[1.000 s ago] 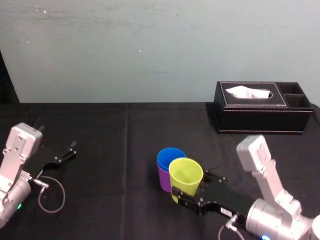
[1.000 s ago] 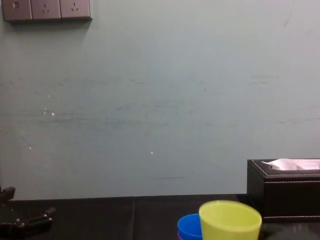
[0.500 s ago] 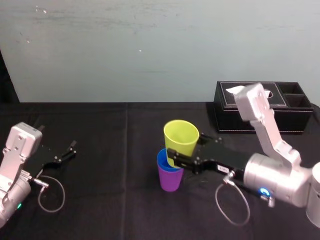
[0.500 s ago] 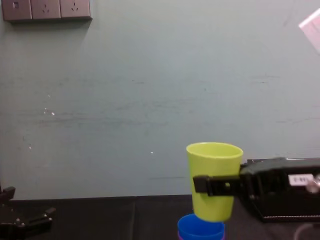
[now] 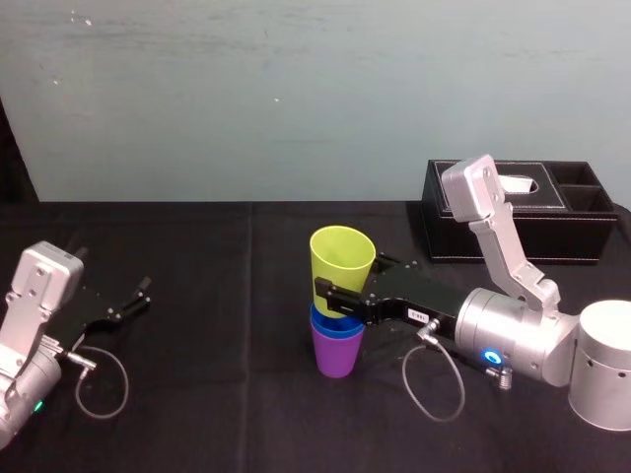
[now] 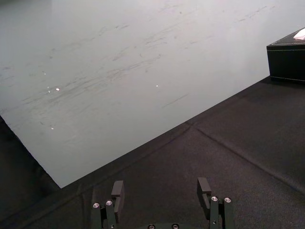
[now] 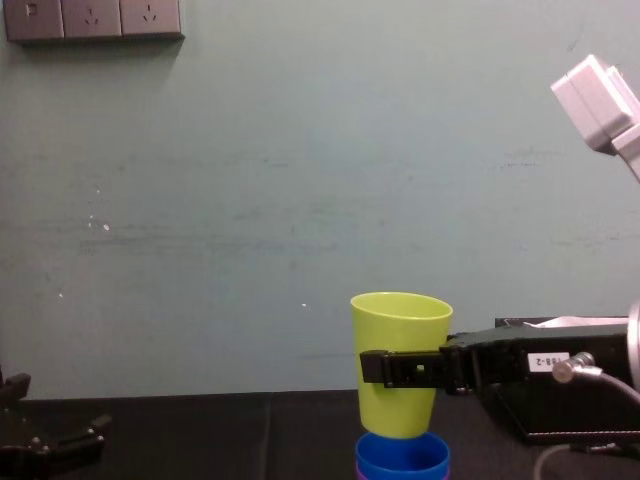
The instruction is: Stack the three plastic cups sequentially using one hand.
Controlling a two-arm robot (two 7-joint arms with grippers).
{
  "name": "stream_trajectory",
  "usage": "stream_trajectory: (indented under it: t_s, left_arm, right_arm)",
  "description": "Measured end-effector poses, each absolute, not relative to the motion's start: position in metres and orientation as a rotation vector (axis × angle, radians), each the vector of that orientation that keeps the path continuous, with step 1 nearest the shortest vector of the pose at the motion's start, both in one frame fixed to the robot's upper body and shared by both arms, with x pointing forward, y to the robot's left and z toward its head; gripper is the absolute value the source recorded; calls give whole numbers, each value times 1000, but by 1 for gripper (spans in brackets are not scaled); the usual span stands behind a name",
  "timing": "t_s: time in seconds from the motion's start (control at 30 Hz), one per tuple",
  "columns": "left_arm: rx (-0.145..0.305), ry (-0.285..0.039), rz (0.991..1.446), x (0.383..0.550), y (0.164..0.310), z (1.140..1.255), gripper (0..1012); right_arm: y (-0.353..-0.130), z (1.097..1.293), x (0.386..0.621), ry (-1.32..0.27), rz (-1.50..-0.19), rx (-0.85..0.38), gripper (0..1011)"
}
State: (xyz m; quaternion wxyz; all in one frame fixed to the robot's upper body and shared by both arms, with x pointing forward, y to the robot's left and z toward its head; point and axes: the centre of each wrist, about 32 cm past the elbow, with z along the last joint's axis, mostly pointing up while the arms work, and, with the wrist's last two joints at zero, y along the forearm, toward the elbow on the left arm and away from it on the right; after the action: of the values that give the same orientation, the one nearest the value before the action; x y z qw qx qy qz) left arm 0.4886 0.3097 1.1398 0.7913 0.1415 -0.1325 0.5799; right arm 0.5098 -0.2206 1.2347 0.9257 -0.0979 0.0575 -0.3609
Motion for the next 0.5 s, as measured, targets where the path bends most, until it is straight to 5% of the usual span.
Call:
stream_trajectory:
  t_s: [0.5]
  left_arm:
    - [304, -285, 1248, 489, 310, 1140, 1000]
  right_arm:
    - [-218, 1223, 519, 131, -758, -206, 719]
